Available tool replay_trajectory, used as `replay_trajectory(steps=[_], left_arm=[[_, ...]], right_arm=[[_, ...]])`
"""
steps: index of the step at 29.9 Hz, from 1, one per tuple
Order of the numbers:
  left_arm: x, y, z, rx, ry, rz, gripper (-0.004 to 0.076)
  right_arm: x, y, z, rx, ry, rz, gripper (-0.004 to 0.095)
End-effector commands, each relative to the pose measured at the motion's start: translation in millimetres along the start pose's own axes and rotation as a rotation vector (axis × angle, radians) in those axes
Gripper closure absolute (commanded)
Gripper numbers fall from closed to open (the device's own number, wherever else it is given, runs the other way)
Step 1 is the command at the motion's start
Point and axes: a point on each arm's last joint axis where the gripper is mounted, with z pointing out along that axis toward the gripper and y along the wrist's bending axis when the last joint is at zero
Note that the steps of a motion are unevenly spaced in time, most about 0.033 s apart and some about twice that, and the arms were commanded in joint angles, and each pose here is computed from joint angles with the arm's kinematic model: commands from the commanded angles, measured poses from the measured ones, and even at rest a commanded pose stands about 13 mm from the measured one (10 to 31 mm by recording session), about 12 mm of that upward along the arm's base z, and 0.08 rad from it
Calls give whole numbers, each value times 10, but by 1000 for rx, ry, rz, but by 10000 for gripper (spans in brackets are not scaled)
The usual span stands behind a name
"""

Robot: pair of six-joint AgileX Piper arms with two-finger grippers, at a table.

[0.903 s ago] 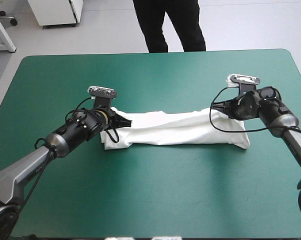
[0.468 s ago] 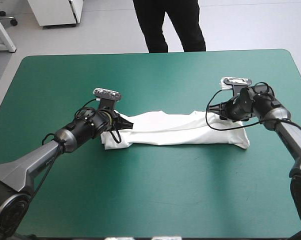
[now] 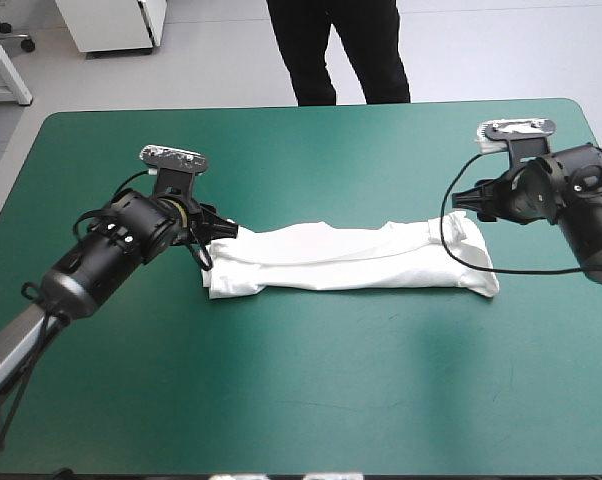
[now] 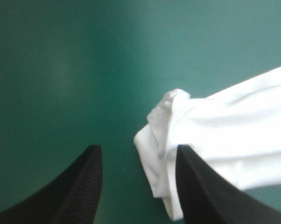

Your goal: Fold the cloth

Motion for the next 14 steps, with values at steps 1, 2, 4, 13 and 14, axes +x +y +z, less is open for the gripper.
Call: replay_trajectory(steps=[1,2,4,13,14], left_arm=[[-93,-48,-492,128,-141,31,490],[-87,-105,-565,174,-154,58,571],[-103,-205,-647,241,-183,115,734],[-221,-653,-347,444,-162,207,731],[-235,-699,-279,456,-147,215,731]], right_arm=[[-2,-187,-445,97,-116,7,358],[16,-217,-515,115,-128,11,358],[45,-265,-620,144,-148,20,358],[97,-601,-647,194,-135,160,358],[93,-657,-619,172,-144,190,358]])
